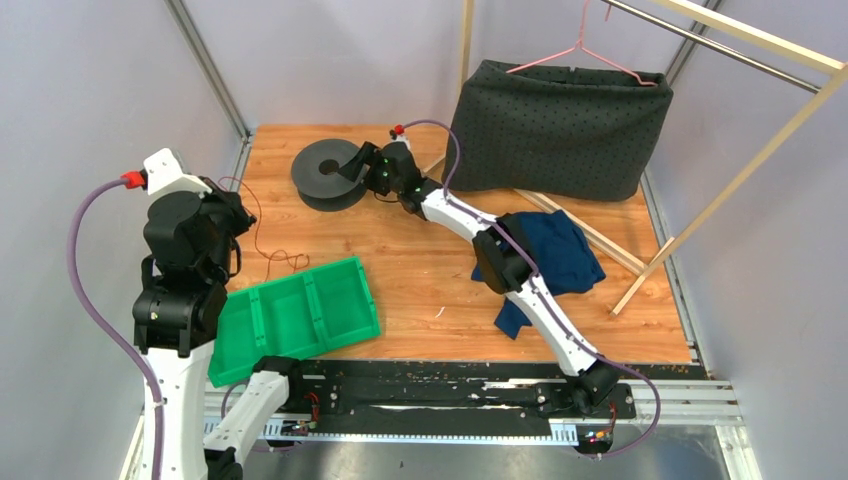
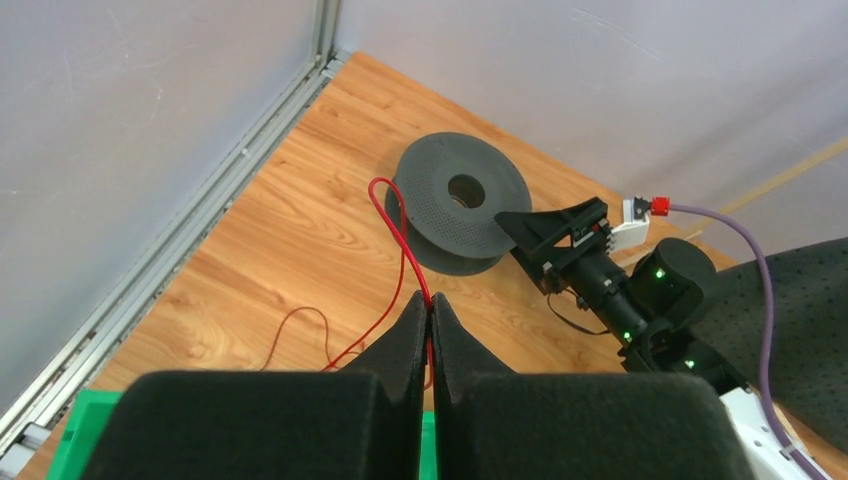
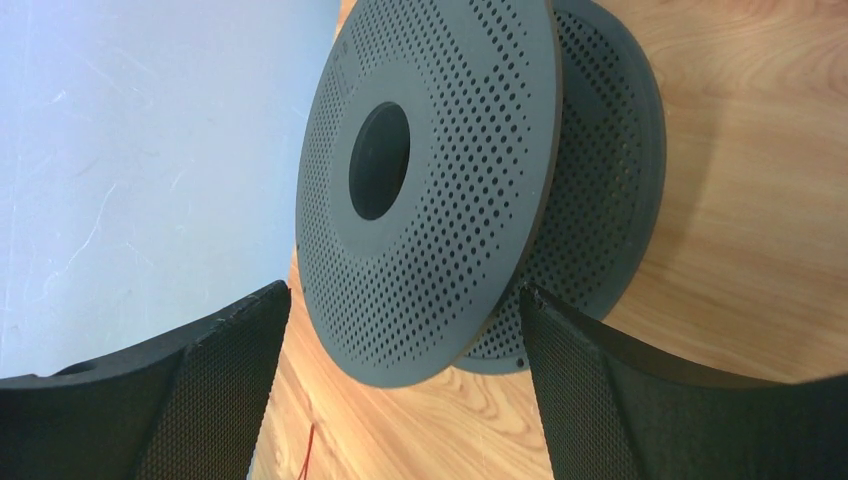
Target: Wrap the cables
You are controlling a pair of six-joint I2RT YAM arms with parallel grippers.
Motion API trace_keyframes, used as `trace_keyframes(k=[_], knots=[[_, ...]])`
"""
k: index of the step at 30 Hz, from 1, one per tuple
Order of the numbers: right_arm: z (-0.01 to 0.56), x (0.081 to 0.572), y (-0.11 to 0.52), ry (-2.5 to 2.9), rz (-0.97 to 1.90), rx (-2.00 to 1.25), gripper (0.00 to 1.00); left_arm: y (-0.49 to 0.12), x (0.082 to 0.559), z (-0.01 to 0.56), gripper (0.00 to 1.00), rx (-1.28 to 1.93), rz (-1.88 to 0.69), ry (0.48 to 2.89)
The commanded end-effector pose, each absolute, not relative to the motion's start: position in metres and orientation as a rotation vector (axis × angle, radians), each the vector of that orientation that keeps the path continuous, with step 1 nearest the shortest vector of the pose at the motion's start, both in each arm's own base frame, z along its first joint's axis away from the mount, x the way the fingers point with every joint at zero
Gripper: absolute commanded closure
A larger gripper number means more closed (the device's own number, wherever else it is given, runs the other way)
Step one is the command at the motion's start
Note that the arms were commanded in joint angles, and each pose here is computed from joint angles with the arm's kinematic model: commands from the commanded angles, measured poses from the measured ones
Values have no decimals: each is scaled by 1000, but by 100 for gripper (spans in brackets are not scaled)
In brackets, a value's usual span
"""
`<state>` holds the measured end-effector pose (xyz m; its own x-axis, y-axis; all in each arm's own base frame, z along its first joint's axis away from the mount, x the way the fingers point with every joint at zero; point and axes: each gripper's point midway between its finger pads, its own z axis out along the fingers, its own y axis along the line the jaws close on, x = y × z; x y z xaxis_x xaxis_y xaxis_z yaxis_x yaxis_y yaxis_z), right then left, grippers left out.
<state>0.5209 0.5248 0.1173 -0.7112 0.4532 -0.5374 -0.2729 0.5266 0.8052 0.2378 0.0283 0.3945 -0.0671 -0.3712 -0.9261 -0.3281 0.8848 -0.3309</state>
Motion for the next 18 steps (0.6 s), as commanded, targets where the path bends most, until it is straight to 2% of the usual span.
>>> trace_keyframes(k=[1,8,18], knots=[[112,530,535,1988,1271,205,13,29,235,398,100,-529,-21,1674],[104,540,538,1945,1344,262,14,32,234,398,100,-524,5,1674],[123,545,531,1854,1477,252,56,29,237,392,100,-518,-5,1693]])
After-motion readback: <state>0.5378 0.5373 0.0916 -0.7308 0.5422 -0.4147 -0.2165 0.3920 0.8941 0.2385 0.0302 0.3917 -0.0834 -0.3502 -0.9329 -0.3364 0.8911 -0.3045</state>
